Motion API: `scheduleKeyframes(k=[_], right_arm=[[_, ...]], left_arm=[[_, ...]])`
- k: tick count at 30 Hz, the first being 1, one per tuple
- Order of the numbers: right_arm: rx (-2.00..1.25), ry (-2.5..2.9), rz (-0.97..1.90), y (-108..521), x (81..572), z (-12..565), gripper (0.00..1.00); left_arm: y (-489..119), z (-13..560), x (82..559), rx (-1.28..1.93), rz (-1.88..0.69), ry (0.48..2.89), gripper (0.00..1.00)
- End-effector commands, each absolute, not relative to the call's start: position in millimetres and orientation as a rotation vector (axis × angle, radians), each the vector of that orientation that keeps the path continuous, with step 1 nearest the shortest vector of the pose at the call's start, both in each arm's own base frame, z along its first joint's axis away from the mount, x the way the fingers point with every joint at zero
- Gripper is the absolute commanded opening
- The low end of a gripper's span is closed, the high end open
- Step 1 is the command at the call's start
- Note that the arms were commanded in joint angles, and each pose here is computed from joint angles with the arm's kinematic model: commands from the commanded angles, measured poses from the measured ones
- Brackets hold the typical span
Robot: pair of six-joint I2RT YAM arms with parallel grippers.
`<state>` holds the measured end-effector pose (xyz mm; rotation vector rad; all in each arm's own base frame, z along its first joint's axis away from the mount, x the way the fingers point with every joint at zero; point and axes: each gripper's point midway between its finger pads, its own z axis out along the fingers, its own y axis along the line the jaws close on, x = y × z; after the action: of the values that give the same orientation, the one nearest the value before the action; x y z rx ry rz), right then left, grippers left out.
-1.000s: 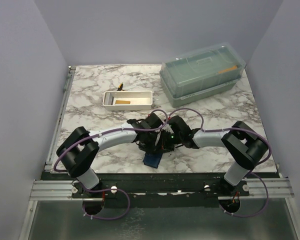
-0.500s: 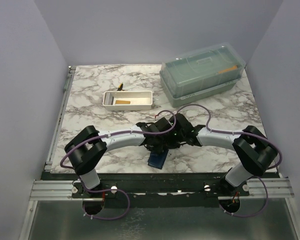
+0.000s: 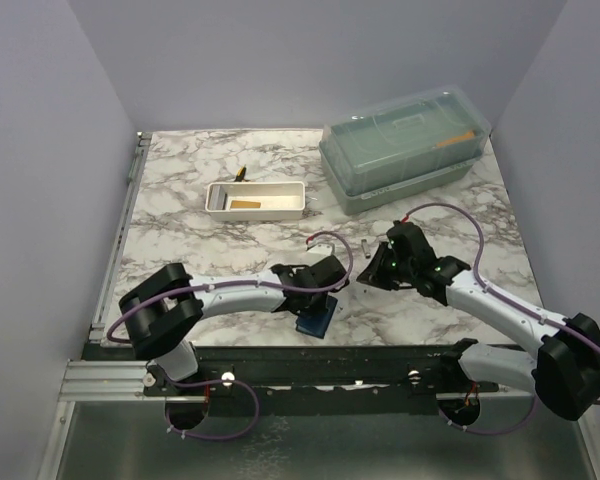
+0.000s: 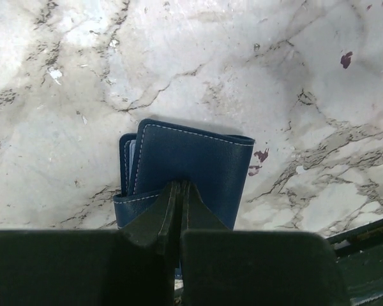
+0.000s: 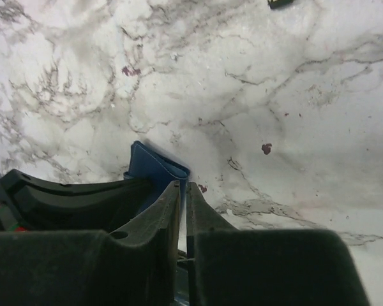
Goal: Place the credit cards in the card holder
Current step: Close the card holder at the center of the board, then pick up the card holder from the corner of the board.
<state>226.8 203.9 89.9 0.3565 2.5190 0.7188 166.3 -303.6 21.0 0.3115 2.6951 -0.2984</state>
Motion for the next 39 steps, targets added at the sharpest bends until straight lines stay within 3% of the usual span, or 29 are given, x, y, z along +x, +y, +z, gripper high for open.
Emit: scheduleKeyframes(k=[1,7,15,23,29,30,32,35,39], right_arm=[[0.294,2.582,0.786,209,206,75,0.12],[0.284,2.587,0.861,217,202,73,0.11],[0.275,2.569,0.885,221,206,80,0.11],[0.263,2.564,0.924,225,204,80,0.11],[0.245,2.570,0.935,226,202,78,0.11],[0.238,2.576,0.932,226,201,78,0.12],[0.223,2.593,0.925,226,199,76,0.14],[0.194,2.609,0.927,224,193,70,0.33],[0.166,2.635,0.974,227,180,63,0.52]], left_arm=[[-245,-45,126,0.270,-0.099,2.797,0.00],[-229,-50,127,0.151,-0.133,2.652,0.00],[-206,-81,105,0.124,0.023,2.499,0.00],[-181,-98,88,0.004,0.040,2.490,0.00],[-200,-87,86,0.091,-0.059,2.496,0.00],[-207,-78,87,0.094,-0.067,2.492,0.04],[-232,-51,91,0.120,-0.151,2.468,0.27],[-264,5,105,0.171,-0.290,2.402,0.53],[-282,85,136,0.109,-0.529,2.336,0.64]])
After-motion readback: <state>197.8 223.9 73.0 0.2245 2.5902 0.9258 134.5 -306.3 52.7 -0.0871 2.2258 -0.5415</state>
